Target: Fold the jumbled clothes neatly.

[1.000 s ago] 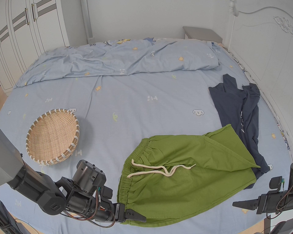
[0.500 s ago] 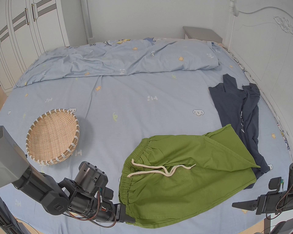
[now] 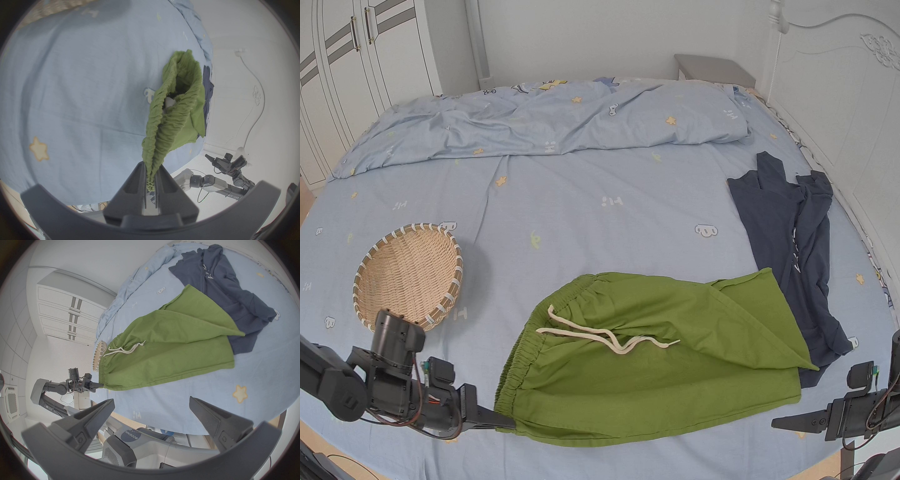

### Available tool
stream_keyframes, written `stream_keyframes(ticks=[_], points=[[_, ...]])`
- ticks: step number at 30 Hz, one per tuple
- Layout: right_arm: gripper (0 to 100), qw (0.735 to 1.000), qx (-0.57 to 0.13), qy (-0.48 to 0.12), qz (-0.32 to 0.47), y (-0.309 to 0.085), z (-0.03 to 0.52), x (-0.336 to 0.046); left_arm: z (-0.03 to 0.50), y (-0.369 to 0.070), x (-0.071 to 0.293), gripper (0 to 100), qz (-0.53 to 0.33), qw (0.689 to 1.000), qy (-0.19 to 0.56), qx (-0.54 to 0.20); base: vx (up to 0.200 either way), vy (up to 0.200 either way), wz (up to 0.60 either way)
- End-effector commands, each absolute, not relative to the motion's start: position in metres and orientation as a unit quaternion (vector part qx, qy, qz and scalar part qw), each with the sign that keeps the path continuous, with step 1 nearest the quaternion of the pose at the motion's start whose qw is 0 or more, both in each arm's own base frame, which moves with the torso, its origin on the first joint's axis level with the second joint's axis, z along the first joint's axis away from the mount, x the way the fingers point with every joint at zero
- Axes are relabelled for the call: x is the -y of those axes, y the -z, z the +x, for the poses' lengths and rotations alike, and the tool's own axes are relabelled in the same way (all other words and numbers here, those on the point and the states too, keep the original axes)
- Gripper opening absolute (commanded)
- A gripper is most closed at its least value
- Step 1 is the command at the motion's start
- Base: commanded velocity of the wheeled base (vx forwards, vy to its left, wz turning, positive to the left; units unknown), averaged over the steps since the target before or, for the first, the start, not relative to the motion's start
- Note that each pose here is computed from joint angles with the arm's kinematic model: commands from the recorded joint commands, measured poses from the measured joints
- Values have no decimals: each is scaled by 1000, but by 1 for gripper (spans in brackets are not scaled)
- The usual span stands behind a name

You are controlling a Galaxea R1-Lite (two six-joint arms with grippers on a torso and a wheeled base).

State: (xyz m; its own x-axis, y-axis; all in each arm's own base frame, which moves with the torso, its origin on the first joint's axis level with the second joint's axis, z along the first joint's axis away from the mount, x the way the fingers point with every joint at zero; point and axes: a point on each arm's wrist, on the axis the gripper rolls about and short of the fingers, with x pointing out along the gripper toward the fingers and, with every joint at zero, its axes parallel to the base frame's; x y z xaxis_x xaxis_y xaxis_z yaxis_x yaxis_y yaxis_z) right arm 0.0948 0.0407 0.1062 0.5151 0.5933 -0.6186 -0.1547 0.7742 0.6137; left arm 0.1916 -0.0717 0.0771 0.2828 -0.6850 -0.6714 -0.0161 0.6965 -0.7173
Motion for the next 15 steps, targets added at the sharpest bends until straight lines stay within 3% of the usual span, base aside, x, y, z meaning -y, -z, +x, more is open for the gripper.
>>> stream_keyframes(ticks=[1, 15], points=[[100, 813, -478, -217, 251, -95, 102, -42, 163, -80, 41, 0, -335, 750, 219, -527, 0, 0, 0], [100, 777, -571, -187, 189, -46, 137, -40, 148, -55, 2, 0, -323, 772, 164, -523, 0, 0, 0]])
